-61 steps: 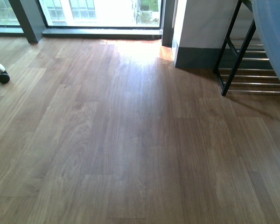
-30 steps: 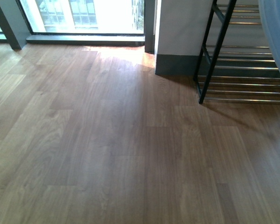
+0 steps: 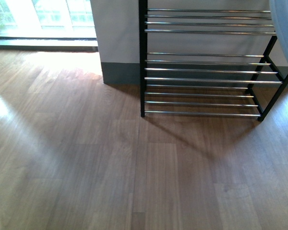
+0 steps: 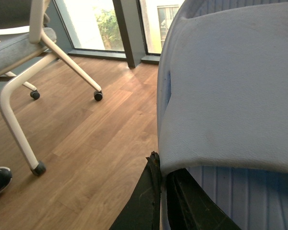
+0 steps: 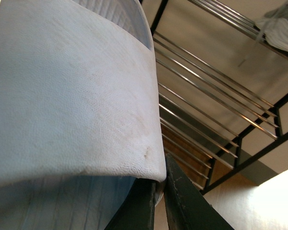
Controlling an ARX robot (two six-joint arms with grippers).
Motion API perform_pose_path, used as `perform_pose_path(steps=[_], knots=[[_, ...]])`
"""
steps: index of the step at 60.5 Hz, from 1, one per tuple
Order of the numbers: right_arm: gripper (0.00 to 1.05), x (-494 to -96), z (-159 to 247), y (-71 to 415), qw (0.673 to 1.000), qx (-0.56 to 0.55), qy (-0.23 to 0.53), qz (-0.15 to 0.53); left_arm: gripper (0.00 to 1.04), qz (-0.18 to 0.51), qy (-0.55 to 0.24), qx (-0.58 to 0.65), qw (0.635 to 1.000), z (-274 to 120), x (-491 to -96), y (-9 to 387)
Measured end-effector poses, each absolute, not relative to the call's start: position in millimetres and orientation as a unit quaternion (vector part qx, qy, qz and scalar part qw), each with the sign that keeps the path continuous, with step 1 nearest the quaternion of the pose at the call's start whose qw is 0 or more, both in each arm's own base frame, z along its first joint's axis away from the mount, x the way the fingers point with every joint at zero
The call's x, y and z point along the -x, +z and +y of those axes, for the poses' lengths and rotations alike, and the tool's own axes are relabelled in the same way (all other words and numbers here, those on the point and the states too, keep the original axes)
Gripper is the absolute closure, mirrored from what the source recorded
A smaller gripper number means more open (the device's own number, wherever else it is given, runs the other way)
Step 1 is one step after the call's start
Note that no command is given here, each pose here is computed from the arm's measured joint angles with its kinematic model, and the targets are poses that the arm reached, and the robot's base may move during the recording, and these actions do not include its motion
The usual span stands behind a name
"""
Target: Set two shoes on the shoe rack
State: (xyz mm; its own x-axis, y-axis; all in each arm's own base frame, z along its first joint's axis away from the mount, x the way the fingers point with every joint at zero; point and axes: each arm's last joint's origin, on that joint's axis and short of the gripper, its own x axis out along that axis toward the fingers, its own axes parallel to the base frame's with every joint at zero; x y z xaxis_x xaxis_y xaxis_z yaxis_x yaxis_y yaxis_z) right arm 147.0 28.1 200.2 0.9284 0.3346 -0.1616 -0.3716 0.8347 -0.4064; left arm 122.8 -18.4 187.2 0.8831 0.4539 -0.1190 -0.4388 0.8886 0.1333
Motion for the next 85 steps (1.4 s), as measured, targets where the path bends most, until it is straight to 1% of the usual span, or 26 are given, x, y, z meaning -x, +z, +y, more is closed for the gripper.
perform_pose_path(steps=[85], knots=[[1.03,-146.9,28.4,199.4,0.957,0.22,0.185,0.043,1.03,0.074,0.23,-0.052,0.969,-18.4,-122.8,186.8]])
